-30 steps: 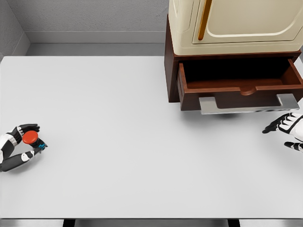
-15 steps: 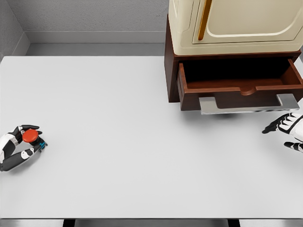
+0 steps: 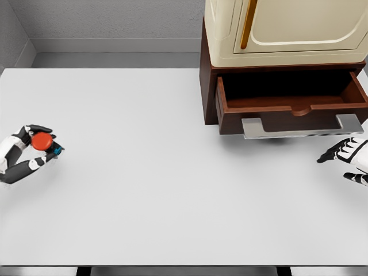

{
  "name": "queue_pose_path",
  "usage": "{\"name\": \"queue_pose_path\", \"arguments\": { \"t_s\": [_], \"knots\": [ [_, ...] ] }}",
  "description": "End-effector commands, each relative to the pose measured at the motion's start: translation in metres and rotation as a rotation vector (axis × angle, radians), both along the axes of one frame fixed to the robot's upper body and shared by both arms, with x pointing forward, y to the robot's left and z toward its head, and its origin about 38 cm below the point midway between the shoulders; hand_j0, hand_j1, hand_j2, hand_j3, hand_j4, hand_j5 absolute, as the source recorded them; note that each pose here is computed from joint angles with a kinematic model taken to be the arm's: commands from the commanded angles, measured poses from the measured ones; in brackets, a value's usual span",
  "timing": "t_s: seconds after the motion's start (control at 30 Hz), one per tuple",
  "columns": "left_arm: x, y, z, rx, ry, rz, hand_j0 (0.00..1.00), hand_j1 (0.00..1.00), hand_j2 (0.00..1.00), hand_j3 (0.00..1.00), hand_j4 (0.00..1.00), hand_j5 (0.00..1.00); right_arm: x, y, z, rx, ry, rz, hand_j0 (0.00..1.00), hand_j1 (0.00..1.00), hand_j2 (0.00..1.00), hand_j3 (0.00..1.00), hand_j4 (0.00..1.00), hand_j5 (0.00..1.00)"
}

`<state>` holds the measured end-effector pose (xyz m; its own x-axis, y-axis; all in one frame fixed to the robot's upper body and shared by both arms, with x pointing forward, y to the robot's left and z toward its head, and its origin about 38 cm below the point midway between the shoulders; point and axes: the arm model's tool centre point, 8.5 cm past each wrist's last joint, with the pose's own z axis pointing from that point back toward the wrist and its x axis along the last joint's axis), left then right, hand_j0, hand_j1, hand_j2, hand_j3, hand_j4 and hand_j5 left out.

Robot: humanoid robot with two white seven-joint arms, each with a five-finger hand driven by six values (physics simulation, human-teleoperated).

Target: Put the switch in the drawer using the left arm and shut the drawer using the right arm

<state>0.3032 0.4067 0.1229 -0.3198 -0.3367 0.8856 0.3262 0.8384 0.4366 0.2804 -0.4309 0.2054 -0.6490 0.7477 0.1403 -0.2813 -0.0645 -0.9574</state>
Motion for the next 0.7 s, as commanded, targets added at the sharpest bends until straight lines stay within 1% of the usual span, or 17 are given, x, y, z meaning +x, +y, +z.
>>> {"name": "queue_pose_path", "arguments": {
  "t_s": [0.0, 0.03, 0.07, 0.13, 0.27, 0.37, 0.43, 0.57, 0.63, 0.67],
  "knots": [
    [0.000, -0.014, 0.010, 0.012, -0.032, -0.048, 0.41, 0.41, 0.41, 0.41, 0.41, 0.41, 0.000, 0.000, 0.001, 0.006, -0.001, -0.001, 0.73, 0.73, 0.73, 0.73, 0.73, 0.73],
    [0.002, -0.023, 0.019, 0.014, -0.062, -0.076, 0.41, 0.41, 0.41, 0.41, 0.41, 0.41, 0.000, 0.000, 0.001, 0.006, -0.001, -0.001, 0.73, 0.73, 0.73, 0.73, 0.73, 0.73],
    [0.002, -0.029, 0.025, 0.011, -0.081, -0.093, 0.41, 0.41, 0.41, 0.41, 0.41, 0.41, 0.000, 0.000, 0.001, 0.005, -0.001, -0.002, 0.73, 0.73, 0.73, 0.73, 0.73, 0.73],
    [0.006, -0.040, 0.037, 0.031, -0.125, -0.130, 0.41, 0.41, 0.41, 0.41, 0.41, 0.41, 0.000, -0.001, 0.001, 0.004, 0.001, -0.003, 0.73, 0.73, 0.73, 0.73, 0.73, 0.73],
    [0.008, -0.052, 0.048, 0.025, -0.166, -0.160, 0.41, 0.41, 0.41, 0.41, 0.41, 0.41, 0.000, -0.001, 0.000, 0.003, 0.001, -0.005, 0.73, 0.73, 0.73, 0.73, 0.73, 0.73],
    [0.013, -0.056, 0.057, 0.025, -0.196, -0.172, 0.41, 0.41, 0.41, 0.41, 0.41, 0.41, 0.001, -0.001, 0.001, 0.004, 0.000, -0.005, 0.73, 0.73, 0.73, 0.73, 0.73, 0.73],
    [0.014, -0.064, 0.066, 0.037, -0.230, -0.195, 0.41, 0.41, 0.41, 0.41, 0.41, 0.41, 0.001, -0.001, 0.001, 0.001, 0.000, -0.004, 0.72, 0.72, 0.72, 0.72, 0.72, 0.72],
    [0.021, -0.082, 0.071, 0.030, -0.270, -0.230, 0.41, 0.41, 0.41, 0.41, 0.41, 0.41, 0.001, -0.002, 0.001, -0.001, 0.001, -0.004, 0.72, 0.72, 0.72, 0.72, 0.72, 0.72],
    [0.023, -0.088, 0.073, 0.043, -0.283, -0.249, 0.41, 0.41, 0.41, 0.41, 0.41, 0.41, 0.001, -0.002, 0.001, -0.001, 0.001, -0.004, 0.72, 0.72, 0.72, 0.72, 0.72, 0.72],
    [0.027, -0.094, 0.076, 0.044, -0.295, -0.265, 0.41, 0.41, 0.41, 0.41, 0.41, 0.41, 0.001, -0.002, 0.001, -0.001, 0.001, -0.004, 0.72, 0.72, 0.72, 0.72, 0.72, 0.72]
  ]
}}
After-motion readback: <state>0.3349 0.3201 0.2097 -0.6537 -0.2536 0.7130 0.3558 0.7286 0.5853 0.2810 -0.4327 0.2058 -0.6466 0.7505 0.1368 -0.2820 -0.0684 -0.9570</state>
